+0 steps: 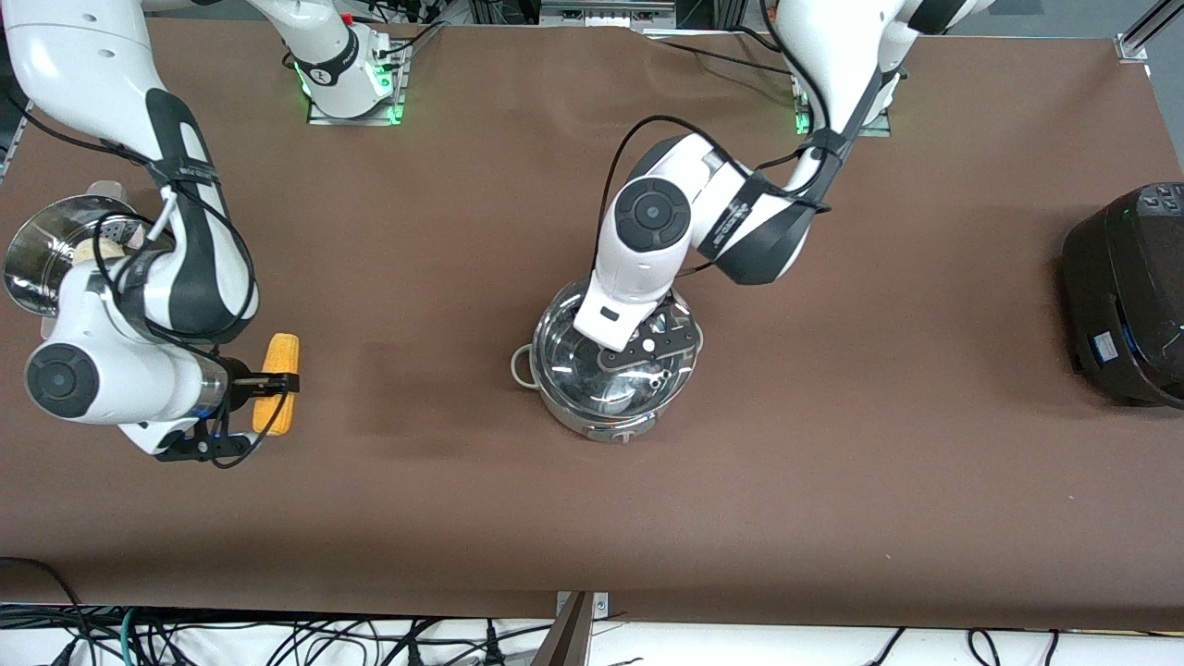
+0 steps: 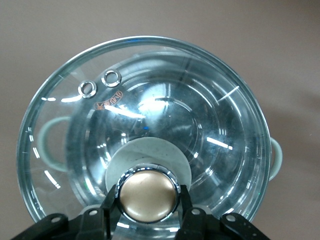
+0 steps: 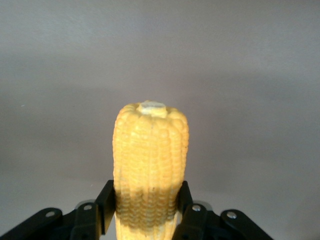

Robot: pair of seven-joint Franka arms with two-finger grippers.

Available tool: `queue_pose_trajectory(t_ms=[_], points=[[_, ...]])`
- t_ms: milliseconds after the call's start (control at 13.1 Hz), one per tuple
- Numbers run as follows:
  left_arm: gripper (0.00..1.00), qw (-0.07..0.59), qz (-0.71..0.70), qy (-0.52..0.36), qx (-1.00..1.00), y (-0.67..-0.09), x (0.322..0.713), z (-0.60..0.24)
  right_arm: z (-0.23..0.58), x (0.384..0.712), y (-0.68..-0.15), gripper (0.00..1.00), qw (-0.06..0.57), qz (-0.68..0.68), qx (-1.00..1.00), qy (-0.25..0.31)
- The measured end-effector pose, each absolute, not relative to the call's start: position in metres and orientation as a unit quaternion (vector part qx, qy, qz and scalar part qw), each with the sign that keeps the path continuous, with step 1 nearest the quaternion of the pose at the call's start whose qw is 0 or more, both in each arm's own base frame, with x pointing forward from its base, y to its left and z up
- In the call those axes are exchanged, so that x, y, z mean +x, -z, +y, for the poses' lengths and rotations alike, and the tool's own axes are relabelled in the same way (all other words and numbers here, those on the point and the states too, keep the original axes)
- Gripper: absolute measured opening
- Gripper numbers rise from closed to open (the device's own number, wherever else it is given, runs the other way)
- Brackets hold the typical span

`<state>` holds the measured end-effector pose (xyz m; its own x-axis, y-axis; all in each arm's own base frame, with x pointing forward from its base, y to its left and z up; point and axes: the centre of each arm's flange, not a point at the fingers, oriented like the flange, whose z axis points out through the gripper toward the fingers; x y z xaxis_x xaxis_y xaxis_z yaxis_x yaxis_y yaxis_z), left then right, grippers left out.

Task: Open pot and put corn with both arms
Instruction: 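Lift the lid off the pot with the left gripper while the right gripper lifts corn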

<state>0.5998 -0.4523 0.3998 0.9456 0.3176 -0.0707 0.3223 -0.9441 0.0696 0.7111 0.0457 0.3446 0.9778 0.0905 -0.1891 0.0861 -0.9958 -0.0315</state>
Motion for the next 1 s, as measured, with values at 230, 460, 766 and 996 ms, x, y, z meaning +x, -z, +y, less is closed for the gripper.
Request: queue_pose_trajectory(t_ms=[230,460,766,996], points=[[0.49,0.043,0.162,0.024,0.986,-0.428,0.623,-0.406,0.075,0.711,-0.389,0.54,0.024,-0.064,-0.994,-0.089],[0.49,0.023,0.100,0.048,0.994,-0.436,0.646,-0.340,0.138,0.704,-0.421,0.54,0.043,-0.040,-0.995,-0.083],[0.49,0.013,0.013,0.077,0.997,-0.451,0.657,-0.216,0.236,0.684,-0.443,0.54,0.049,-0.004,-0.997,-0.064],[0.49,0.015,-0.010,0.098,0.995,-0.453,0.639,-0.121,0.328,0.658,-0.445,0.52,0.061,0.016,-0.997,-0.032]])
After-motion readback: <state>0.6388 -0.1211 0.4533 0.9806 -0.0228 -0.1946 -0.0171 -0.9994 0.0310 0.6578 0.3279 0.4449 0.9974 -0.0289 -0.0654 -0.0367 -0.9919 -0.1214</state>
